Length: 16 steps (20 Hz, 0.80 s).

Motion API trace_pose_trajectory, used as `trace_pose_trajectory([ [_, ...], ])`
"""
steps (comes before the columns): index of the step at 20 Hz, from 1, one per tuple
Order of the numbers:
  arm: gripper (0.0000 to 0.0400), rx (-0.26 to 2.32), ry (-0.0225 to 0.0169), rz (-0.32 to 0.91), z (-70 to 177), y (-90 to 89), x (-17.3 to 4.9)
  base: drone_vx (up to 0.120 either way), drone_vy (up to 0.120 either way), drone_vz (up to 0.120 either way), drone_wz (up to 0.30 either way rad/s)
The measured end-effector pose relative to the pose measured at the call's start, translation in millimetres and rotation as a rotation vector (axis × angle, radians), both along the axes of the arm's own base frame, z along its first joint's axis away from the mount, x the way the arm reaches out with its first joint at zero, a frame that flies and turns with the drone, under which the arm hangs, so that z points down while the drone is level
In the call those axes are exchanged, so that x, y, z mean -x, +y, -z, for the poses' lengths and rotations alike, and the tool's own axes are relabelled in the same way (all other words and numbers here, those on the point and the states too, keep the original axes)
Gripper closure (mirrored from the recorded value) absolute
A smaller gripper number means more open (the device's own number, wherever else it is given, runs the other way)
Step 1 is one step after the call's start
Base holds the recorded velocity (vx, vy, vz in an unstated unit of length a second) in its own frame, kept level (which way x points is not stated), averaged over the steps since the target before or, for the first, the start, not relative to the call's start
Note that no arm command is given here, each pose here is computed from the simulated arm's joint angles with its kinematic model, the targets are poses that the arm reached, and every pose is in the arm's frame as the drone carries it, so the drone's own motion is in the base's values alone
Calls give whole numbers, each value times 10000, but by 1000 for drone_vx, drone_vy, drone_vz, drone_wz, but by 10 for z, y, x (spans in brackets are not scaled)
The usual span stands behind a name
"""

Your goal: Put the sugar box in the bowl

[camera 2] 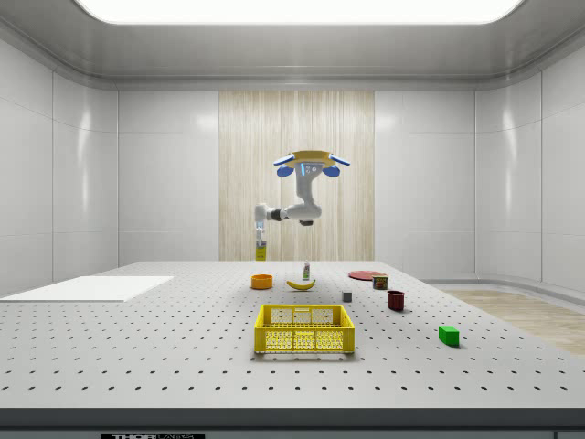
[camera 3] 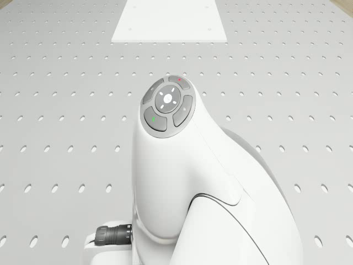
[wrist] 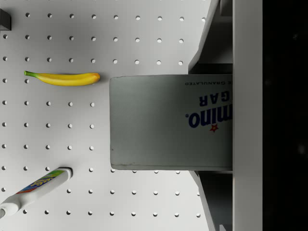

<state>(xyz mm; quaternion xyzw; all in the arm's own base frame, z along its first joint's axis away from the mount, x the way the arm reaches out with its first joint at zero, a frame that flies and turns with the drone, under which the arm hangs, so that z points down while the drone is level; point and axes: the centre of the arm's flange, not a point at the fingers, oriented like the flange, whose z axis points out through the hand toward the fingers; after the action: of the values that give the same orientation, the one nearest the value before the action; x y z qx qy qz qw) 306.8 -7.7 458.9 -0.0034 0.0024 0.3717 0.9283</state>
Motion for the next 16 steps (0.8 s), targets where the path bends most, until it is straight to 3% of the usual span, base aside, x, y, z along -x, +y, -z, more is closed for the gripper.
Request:
trace_pose_trajectory([
  [4,237,0,0,0,0,0,0,0,-10,0,0],
  [9,237,0,0,-1,0,0,0,0,0,-112,0],
  [13,237,0,0,-1,0,0,0,-100,0,0,0],
  [16,237,1,1,-4,-12,0,0,0,0,0,0],
])
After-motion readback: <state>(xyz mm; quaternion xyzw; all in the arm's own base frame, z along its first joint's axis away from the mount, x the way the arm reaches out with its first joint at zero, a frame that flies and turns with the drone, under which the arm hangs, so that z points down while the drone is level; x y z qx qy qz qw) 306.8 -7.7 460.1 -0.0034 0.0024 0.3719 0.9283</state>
